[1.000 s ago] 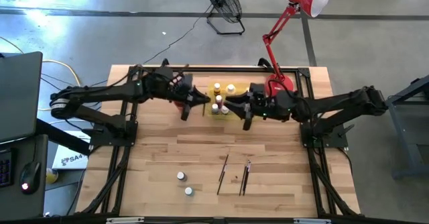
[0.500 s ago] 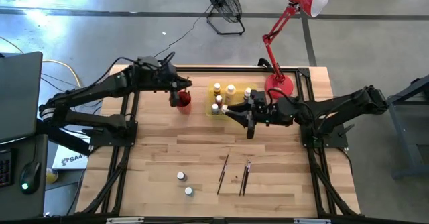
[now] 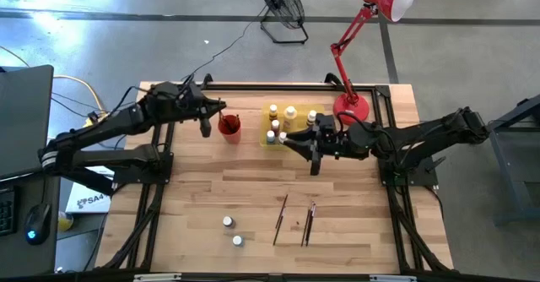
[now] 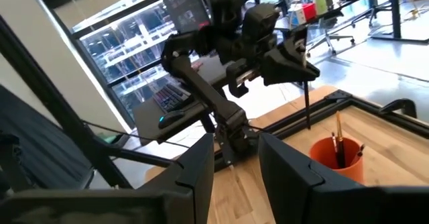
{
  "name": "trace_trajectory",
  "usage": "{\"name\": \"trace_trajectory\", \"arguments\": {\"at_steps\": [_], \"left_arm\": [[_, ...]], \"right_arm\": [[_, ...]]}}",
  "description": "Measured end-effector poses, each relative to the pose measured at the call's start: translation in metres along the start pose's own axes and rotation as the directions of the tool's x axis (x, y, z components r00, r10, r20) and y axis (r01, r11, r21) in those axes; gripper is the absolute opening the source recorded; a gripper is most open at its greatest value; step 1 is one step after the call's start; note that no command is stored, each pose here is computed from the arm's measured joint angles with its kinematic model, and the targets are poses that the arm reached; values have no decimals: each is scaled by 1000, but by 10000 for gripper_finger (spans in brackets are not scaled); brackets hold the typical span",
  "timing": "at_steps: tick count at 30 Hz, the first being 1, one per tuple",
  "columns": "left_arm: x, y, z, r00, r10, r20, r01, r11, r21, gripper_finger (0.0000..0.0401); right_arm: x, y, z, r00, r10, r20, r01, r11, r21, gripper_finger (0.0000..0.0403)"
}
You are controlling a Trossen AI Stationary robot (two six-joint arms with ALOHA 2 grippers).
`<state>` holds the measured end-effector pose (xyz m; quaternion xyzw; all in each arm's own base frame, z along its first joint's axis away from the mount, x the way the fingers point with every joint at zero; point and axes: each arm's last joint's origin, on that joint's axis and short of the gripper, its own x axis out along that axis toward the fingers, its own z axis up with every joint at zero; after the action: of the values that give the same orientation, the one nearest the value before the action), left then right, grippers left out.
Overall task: Pick & Place Paint Supplies
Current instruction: Put the silver paintbrush into the orange cup
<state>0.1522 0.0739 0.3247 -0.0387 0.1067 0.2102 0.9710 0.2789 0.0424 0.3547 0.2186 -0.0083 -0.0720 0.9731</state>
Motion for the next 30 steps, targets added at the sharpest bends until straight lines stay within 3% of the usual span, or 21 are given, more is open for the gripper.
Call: {"name": "trace_trajectory", "arguments": {"at_steps": [5, 10, 30], "left_arm": [[12, 2, -26, 996, 18, 87, -14, 999, -43, 12], [22, 4, -53, 997, 54, 64, -51, 997, -56, 12], [58, 6, -97, 998, 54, -40, -57, 996, -63, 13]], "right_arm": [[0, -1, 1, 999, -36, 18, 36, 999, 1, 109], [0, -1, 1, 999, -36, 17, 36, 999, 2, 109], [0, -2, 1, 998, -60, 29, 60, 998, 3, 109]]}}
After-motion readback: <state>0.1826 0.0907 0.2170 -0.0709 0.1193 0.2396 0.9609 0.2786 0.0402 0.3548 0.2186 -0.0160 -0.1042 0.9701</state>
